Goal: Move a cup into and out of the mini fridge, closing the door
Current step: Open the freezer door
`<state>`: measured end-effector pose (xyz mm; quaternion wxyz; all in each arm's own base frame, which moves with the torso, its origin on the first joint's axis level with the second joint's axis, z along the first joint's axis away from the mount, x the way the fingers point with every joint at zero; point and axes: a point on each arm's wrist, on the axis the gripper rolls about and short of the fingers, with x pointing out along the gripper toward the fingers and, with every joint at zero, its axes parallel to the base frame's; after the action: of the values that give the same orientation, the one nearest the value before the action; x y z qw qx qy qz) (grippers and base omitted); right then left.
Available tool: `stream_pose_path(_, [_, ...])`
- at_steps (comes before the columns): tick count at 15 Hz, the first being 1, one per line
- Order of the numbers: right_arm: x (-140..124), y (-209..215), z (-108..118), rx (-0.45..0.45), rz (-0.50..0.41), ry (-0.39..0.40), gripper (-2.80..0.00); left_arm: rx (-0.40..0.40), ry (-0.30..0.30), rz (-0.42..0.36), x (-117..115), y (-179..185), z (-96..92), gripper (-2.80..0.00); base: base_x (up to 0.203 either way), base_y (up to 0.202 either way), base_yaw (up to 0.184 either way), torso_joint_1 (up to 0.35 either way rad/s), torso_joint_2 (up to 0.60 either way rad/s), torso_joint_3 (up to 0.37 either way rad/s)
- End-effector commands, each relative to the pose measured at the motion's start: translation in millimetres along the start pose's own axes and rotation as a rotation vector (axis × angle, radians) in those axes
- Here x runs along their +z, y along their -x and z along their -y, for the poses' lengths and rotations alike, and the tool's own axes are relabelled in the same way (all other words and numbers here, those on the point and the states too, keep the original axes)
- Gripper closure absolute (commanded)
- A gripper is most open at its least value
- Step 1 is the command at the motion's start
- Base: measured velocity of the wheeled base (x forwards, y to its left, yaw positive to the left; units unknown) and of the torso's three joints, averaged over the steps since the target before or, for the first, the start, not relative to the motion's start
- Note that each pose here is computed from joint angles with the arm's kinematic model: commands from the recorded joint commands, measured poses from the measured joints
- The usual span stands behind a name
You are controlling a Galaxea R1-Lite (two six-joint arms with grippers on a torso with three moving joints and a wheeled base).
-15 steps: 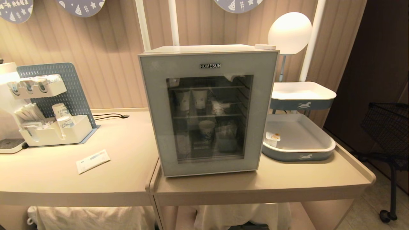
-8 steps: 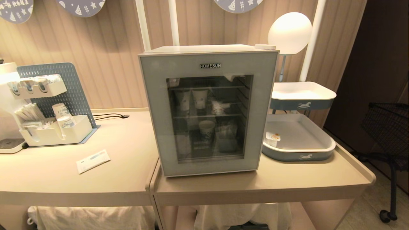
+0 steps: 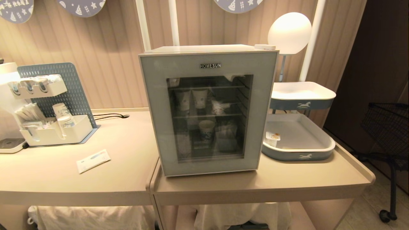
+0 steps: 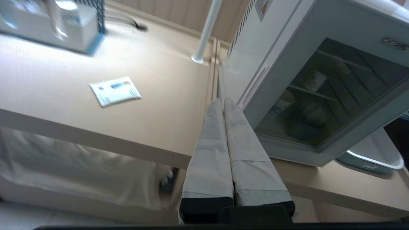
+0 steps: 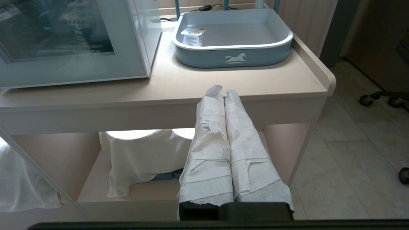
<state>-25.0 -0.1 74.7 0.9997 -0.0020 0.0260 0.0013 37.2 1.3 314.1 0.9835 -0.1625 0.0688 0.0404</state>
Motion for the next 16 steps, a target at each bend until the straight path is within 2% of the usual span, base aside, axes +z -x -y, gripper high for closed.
stream_pose_path(1, [0.0, -0.1, 0.0, 0.001, -0.002, 0.001, 0.00, 0.054, 0.027, -0.217, 1.9, -84.1, 6.1, 0.00, 0.000, 0.000, 0.000, 0.000, 0.00, 0.000])
stream_pose_path(3, [0.0, -0.1, 0.0, 0.001, -0.002, 0.001, 0.00, -0.002, 0.075, -0.329, 3.9, -136.4, 11.6, 0.00, 0.000, 0.000, 0.000, 0.000, 0.00, 0.000])
stream_pose_path(4, [0.0, -0.1, 0.0, 0.001, -0.002, 0.000, 0.00, -0.081, 0.103, -0.382, 6.2, -157.8, 14.8, 0.00, 0.000, 0.000, 0.000, 0.000, 0.00, 0.000])
stream_pose_path(6, [0.3, 0.0, 0.0, 0.001, -0.001, 0.001, 0.00, -0.355, 0.153, -0.480, 11.4, -180.8, 18.1, 0.00, 0.000, 0.000, 0.000, 0.000, 0.00, 0.000])
stream_pose_path(7, [0.0, -0.1, 0.0, 0.001, -0.002, 0.001, 0.00, -0.490, 0.159, -0.514, 12.3, -192.7, 15.9, 0.00, 0.000, 0.000, 0.000, 0.000, 0.00, 0.000])
stream_pose_path(8, [0.0, -0.1, 0.0, 0.001, -0.002, 0.001, 0.00, -0.583, 0.144, -0.534, 9.3, -208.8, 10.0, 0.00, 0.000, 0.000, 0.000, 0.000, 0.00, 0.000])
stream_pose_path(10, [0.0, -0.1, 0.0, 0.001, -0.002, 0.001, 0.00, -0.667, 0.070, -0.540, -4.8, -236.1, -3.2, 0.00, 0.000, 0.000, 0.000, 0.000, 0.00, 0.000])
stream_pose_path(11, [0.0, -0.1, 0.0, 0.001, -0.002, 0.001, 0.00, -0.686, 0.009, -0.539, -19.7, -248.3, -12.4, -2.80, 0.000, 0.000, 0.000, 0.000, 0.00, 0.000])
stream_pose_path(12, [0.5, 0.0, 0.0, 0.001, 0.000, 0.001, 0.00, -0.709, -0.046, -0.529, -34.1, -261.7, -21.3, -2.80, 0.000, 0.000, 0.000, 0.000, 0.00, 0.000])
stream_pose_path(13, [0.2, 0.0, 0.0, 0.001, -0.001, 0.001, 0.00, -0.739, -0.073, -0.521, -48.7, -273.7, -29.0, -2.80, 0.000, 0.000, 0.000, 0.000, 0.00, 0.000])
stream_pose_path(16, [0.2, 0.0, 0.0, 0.001, -0.001, 0.001, 0.00, -0.841, -0.112, -0.455, -74.0, -296.5, -39.0, -2.80, 0.000, 0.000, 0.000, 0.000, 0.00, 0.000])
